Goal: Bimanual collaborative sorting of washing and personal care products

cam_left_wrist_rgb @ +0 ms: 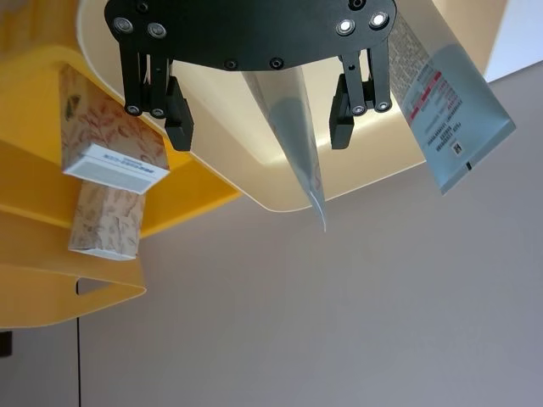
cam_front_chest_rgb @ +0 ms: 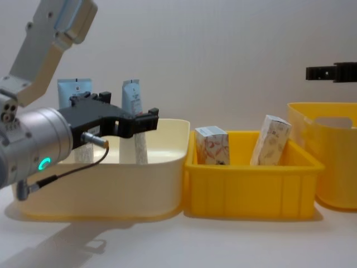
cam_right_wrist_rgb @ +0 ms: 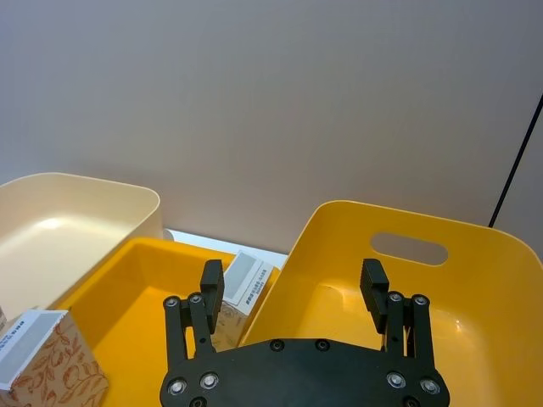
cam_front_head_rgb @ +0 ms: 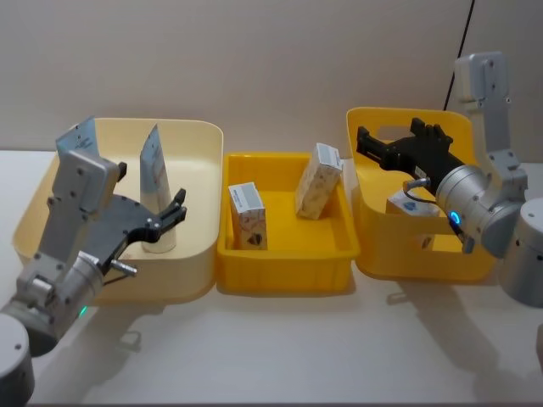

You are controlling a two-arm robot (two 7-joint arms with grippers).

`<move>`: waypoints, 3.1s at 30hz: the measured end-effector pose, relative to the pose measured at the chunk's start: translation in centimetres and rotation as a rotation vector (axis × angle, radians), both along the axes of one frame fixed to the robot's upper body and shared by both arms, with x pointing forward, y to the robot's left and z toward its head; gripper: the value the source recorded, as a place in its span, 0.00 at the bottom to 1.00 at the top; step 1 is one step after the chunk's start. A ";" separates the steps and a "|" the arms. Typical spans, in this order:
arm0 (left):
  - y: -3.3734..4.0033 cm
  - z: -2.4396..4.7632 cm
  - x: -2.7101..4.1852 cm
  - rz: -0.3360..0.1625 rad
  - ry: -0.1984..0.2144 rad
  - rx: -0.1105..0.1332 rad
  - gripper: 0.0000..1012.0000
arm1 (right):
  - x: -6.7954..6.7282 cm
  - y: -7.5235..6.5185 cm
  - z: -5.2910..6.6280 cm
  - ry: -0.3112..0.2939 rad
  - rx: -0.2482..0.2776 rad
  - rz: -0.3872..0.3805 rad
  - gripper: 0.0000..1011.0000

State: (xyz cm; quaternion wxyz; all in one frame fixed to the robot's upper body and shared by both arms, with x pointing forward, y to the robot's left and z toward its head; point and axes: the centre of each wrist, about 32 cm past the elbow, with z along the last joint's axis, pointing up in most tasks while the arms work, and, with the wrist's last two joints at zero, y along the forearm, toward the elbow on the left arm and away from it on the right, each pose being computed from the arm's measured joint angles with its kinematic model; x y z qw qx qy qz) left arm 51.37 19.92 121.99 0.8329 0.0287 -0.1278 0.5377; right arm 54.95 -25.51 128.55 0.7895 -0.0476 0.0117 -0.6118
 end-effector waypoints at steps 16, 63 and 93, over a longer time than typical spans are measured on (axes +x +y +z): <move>-0.58 1.05 2.91 0.047 0.027 -0.024 0.99 | 0.0 0.0 0.0 0.000 0.000 0.000 0.99; -0.26 1.47 4.81 0.069 0.217 0.009 0.99 | 0.0 0.0 0.0 0.000 0.000 0.000 0.99; -0.41 1.28 4.89 0.051 0.240 0.027 0.99 | 0.0 0.0 0.0 0.000 0.000 0.000 0.99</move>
